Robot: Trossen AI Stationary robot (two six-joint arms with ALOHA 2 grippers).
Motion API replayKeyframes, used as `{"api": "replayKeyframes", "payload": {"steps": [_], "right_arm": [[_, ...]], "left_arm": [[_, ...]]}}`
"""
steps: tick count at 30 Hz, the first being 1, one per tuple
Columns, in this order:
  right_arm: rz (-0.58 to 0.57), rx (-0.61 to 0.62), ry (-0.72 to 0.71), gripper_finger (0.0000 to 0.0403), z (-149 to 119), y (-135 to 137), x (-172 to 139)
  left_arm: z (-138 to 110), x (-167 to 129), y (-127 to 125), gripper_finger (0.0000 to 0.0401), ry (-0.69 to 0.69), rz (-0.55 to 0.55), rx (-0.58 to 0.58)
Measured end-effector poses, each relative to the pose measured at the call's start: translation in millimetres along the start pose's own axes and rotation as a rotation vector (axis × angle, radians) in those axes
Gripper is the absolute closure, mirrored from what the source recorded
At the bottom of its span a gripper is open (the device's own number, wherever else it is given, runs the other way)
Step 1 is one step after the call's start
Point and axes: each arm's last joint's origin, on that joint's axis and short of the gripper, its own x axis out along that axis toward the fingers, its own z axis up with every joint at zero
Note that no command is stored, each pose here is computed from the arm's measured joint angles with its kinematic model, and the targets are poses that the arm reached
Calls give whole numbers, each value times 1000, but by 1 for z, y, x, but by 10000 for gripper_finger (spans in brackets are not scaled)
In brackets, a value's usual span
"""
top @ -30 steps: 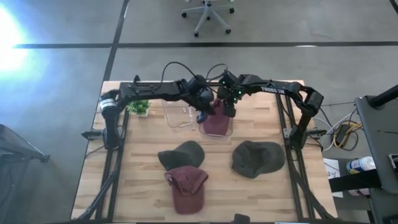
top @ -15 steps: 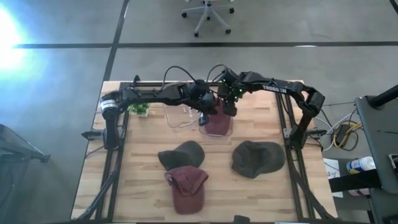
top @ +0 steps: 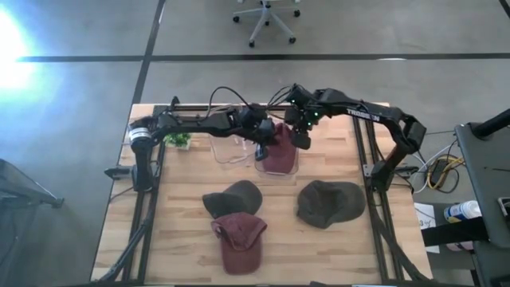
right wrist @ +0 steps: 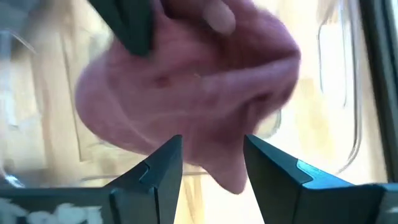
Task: Pick & Place hat
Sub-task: Put the right red cap into the right transparent bin
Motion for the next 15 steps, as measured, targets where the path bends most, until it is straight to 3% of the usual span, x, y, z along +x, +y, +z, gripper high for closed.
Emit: {"api": "replayKeyframes", "payload": {"steps": [4, 12, 15], "right_arm": [[-10, -40, -51, 239, 2, -3, 6], [-51, -18, 55, 239, -9, -1, -1], [-65, -29, 25, 239, -4, -5, 6]], "left_arm": [[-1, 0, 0, 401, 2, 2, -3], [4, -5, -2, 401, -11, 2, -24], [9, -11, -3, 401, -32, 5, -17]]}}
